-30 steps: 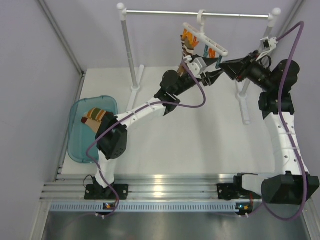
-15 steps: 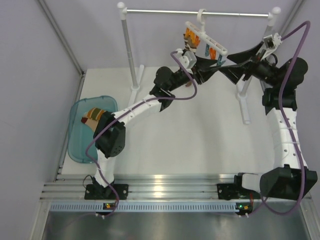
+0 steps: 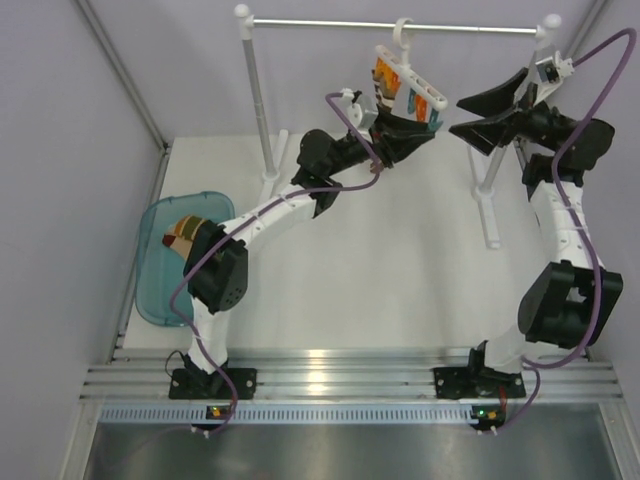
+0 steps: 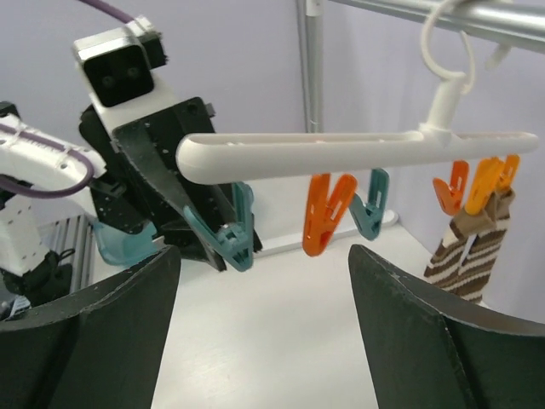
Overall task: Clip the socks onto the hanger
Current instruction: Open the clamp at the hanger.
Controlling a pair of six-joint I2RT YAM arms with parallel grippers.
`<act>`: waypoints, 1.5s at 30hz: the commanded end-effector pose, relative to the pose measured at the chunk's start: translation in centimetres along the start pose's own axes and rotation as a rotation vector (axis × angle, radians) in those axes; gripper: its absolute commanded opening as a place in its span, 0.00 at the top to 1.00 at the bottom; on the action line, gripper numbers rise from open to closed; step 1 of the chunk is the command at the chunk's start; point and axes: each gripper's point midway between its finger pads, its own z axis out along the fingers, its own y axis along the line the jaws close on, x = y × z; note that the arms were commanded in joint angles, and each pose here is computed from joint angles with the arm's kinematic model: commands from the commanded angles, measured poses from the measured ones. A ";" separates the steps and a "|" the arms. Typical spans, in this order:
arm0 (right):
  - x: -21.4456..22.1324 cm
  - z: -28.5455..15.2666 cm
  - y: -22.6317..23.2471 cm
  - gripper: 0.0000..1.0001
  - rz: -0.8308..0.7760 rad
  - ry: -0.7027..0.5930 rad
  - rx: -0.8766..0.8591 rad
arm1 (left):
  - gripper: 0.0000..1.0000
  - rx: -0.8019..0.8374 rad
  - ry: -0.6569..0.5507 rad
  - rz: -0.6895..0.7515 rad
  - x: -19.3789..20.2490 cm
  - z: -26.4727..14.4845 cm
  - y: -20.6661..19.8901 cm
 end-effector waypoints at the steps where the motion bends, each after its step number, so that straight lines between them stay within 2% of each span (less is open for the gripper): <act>1: -2.4 1.1 4.2 0.20 -0.229 0.020 -0.137 | 0.80 0.081 -0.076 0.026 -4.3 -0.2 -1.2; 4: -2.3 1.5 4.3 0.19 -0.253 0.028 -0.162 | 0.84 0.089 -0.074 0.020 -4.5 -0.5 -0.9; 13: -0.9 2.8 4.1 0.20 -0.243 0.033 -0.207 | 0.85 0.097 -0.058 0.006 -4.1 -1.2 -0.2; 19: -0.6 3.9 2.6 0.30 -0.198 -0.007 -0.198 | 0.86 0.110 -0.060 0.009 -4.1 -1.2 -0.4; 24: -0.8 4.8 3.2 0.36 -0.179 -0.023 -0.222 | 0.86 0.116 -0.055 0.008 -3.9 -1.3 -0.5; 35: -1.3 5.5 4.5 0.34 -0.191 -0.039 -0.253 | 0.86 0.115 -0.048 0.009 -3.5 -1.6 -0.5; 45: -2.0 5.5 4.7 0.41 -0.188 -0.056 -0.249 | 0.87 0.113 -0.043 0.008 -3.3 -1.6 -0.4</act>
